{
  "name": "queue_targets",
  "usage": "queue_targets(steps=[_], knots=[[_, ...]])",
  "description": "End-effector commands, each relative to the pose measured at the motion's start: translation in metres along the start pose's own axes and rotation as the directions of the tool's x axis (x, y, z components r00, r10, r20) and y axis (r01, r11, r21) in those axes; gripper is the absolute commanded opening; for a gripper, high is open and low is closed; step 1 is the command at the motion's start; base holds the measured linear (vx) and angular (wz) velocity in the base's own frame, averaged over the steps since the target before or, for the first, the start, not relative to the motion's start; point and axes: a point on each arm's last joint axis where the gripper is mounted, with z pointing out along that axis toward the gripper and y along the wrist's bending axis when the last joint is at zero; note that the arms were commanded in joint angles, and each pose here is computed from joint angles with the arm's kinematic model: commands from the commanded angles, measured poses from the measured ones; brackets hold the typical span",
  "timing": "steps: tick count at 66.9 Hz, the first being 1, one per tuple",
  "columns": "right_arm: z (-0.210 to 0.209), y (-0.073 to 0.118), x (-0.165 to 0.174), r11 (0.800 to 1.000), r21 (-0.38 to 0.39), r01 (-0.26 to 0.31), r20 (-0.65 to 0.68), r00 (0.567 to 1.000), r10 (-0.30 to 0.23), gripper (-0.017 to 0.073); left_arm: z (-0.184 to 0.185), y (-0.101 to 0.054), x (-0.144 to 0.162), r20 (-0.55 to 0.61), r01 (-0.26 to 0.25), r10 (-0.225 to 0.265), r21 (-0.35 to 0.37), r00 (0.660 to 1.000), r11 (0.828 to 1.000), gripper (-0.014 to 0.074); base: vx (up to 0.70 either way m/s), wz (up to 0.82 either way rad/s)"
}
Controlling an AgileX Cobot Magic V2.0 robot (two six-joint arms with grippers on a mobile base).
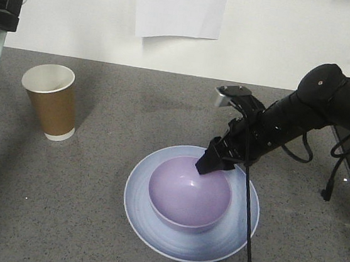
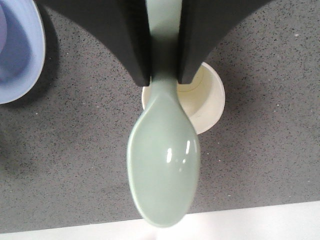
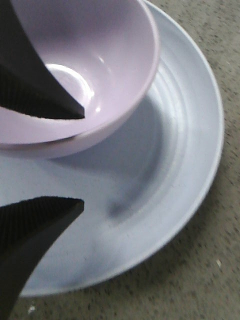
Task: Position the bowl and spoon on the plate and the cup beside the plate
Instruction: 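Release the bowl and swing the left gripper's spoon toward the bowl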
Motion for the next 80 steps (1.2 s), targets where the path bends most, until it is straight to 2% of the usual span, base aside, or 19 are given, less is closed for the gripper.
queue_targets(steps=[1,10,16,21,29,37,40,48,58,63,66,73,76,80], knots=[[-0.041,0.017,-0.02,0.999,0.043,0.029,0.148,0.988,-0.035,0.0402,-0.021,-0.007,-0.009,0.112,-0.004,0.002,0.012,0.994,1.0,-0.0006,0.0,0.0],[-0.078,0.033,-0.037,0.995,0.08,0.061,0.25,0.965,-0.079,0.0402,-0.021,-0.007,-0.009,0.111,-0.004,0.002,0.013,0.994,1.0,-0.0006,0.0,0.0],[-0.114,0.05,-0.045,0.988,0.13,0.086,0.326,0.937,-0.125,0.0396,-0.021,-0.007,-0.008,0.098,-0.004,0.002,0.015,0.995,1.0,-0.0006,0.0,0.0],[-0.141,0.065,-0.045,0.984,0.158,0.084,0.368,0.919,-0.138,0.0367,-0.021,-0.008,-0.006,0.073,-0.004,0.003,0.02,0.997,1.0,-0.0006,0.0,0.0],[-0.186,0.097,-0.032,0.972,0.203,0.121,0.451,0.869,-0.203,0.0208,-0.02,-0.009,-0.001,0.018,-0.004,0.003,0.035,1.0,0.999,-0.0006,0.0,0.0],[-0.227,0.129,-0.012,0.947,0.269,0.178,0.518,0.802,-0.298,-0.002,-0.021,-0.017,0.004,-0.034,-0.008,0.012,0.117,0.999,0.993,-0.0006,0.0,0.0],[-0.241,0.141,-0.002,0.936,0.299,0.188,0.538,0.776,-0.328,-0.0015,-0.021,-0.023,0.005,-0.042,-0.019,0.027,0.166,0.999,0.986,-0.0006,0.0,0.0],[-0.277,0.175,0.031,0.912,0.347,0.217,0.58,0.714,-0.391,-0.0006,-0.022,-0.044,0.006,-0.037,-0.06,0.075,0.305,0.996,0.95,-0.0006,0.0,0.0],[-0.302,0.203,0.07,0.884,0.396,0.248,0.57,0.688,-0.448,-0.0006,-0.014,-0.087,0.011,-0.049,-0.115,0.157,0.475,0.986,0.873,-0.0006,0.0,0.0],[-0.309,0.21,0.086,0.879,0.416,0.233,0.548,0.707,-0.447,-0.0006,-0.003,-0.109,0.016,-0.07,-0.153,0.223,0.527,0.972,0.836,-0.0006,0.0,0.0],[-0.311,0.21,0.093,0.876,0.434,0.21,0.527,0.73,-0.436,-0.0004,0.005,-0.128,0.022,-0.092,-0.171,0.268,0.567,0.959,0.806,-0.0006,0.0,0.0],[-0.318,0.209,0.109,0.855,0.498,0.144,0.495,0.763,-0.416,-0.0004,0.026,-0.159,0.035,-0.143,-0.19,0.351,0.626,0.925,0.756,-0.0006,0.0,0.0],[-0.321,0.208,0.114,0.84,0.53,0.117,0.489,0.767,-0.415,-0.0004,0.035,-0.171,0.041,-0.16,-0.203,0.386,0.638,0.908,0.742,-0.0006,0.0,0.0],[-0.325,0.207,0.12,0.824,0.562,0.074,0.487,0.776,-0.401,-0.0004,0.05,-0.18,0.048,-0.196,-0.222,0.432,0.635,0.881,0.74,-0.0006,0.0,0.0]])
